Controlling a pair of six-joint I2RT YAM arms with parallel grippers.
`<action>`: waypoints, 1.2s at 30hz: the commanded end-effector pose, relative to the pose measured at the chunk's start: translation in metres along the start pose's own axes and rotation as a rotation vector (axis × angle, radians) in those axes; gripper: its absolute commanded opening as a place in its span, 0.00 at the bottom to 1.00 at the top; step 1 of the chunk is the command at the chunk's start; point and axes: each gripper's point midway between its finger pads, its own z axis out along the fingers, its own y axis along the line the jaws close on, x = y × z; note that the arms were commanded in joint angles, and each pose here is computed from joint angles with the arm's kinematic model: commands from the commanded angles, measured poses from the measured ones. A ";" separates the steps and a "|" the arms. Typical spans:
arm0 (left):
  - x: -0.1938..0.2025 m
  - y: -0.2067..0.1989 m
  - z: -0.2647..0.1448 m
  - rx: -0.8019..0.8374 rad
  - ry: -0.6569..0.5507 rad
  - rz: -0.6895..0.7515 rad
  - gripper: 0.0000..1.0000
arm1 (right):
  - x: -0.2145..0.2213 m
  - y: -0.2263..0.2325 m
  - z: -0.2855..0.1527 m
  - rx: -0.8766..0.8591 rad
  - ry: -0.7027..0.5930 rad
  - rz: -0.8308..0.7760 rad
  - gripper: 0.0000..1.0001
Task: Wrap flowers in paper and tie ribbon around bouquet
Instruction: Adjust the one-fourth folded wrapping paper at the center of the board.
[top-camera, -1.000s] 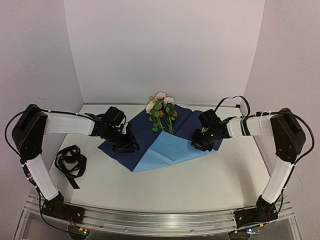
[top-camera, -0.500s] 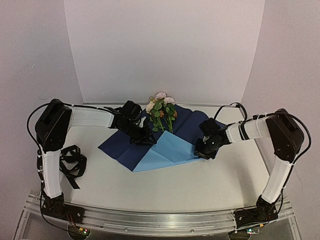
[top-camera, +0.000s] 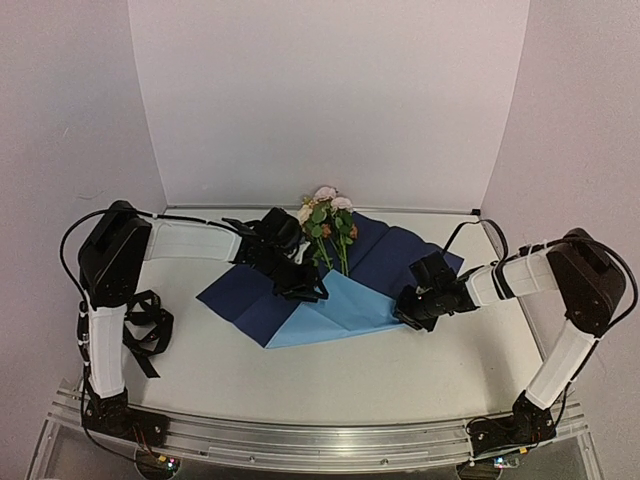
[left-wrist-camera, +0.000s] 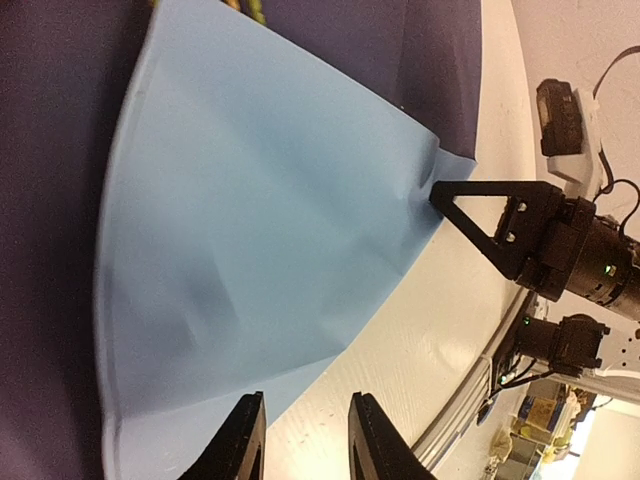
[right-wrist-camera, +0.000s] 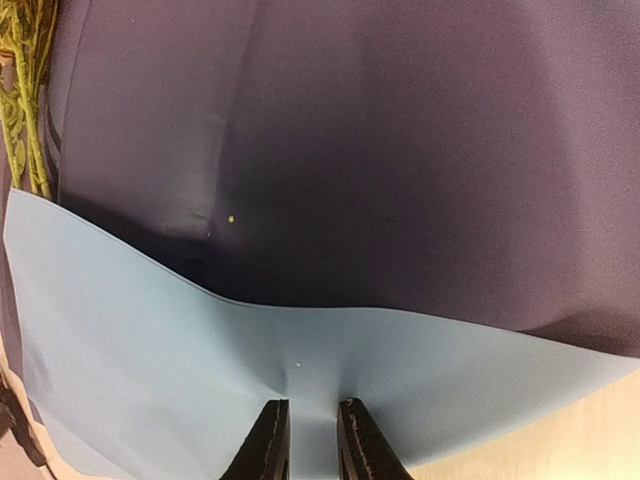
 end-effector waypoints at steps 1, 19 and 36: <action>0.015 -0.022 0.029 0.053 0.059 0.039 0.30 | 0.044 -0.056 -0.002 0.163 0.107 0.062 0.20; -0.005 -0.008 0.058 0.018 0.009 0.039 0.27 | 0.049 -0.037 -0.026 0.072 0.053 0.029 0.31; -0.002 0.004 0.074 0.018 0.067 0.040 0.26 | -0.023 0.084 -0.036 -0.020 -0.053 -0.349 0.49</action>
